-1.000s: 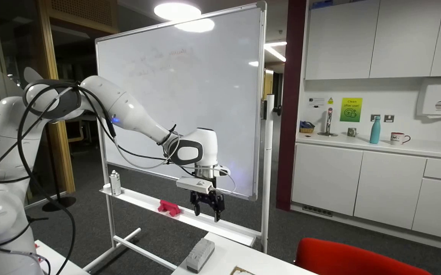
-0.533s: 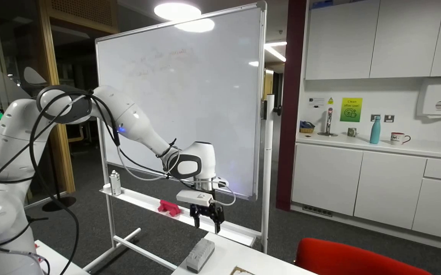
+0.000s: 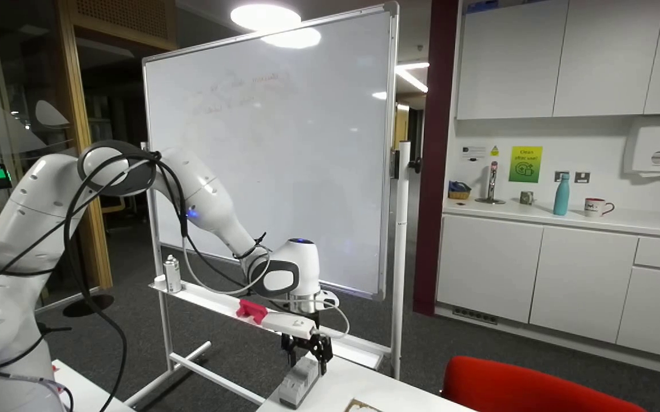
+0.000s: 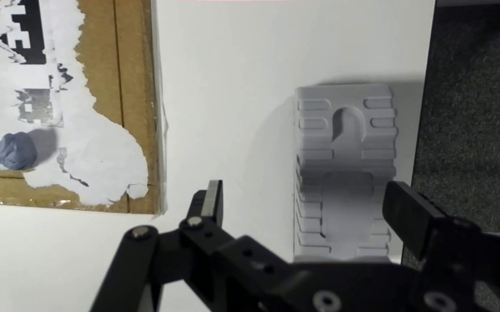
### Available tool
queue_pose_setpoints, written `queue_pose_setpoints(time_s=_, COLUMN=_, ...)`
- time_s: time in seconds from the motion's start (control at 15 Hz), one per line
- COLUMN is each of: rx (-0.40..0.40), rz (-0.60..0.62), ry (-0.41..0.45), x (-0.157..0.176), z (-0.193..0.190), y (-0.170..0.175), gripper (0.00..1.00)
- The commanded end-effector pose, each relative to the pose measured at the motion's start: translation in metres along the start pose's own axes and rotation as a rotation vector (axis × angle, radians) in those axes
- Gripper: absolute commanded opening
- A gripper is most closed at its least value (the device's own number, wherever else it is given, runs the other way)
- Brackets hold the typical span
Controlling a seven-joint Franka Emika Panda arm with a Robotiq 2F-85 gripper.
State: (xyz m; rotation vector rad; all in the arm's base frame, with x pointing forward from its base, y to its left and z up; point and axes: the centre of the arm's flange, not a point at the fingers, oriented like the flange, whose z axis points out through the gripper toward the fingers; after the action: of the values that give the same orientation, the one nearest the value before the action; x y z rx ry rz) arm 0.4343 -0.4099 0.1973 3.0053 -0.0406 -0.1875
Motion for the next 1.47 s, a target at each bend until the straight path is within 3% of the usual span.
queue_pose_setpoints(time_s=0.0, rx=-0.008, rz=-0.016, ry=0.024, x=-0.008, z=0.002, y=-0.007, gripper=1.0)
queue_pose_setpoints(time_s=0.8, rx=0.049, rz=-0.125, ry=-0.011, x=-0.01, z=0.008, y=-0.021, gripper=1.0)
queue_pose_setpoints(time_s=1.4, rx=0.043, rz=-0.156, ry=0.011, x=-0.004, z=0.017, y=-0.022, gripper=1.0)
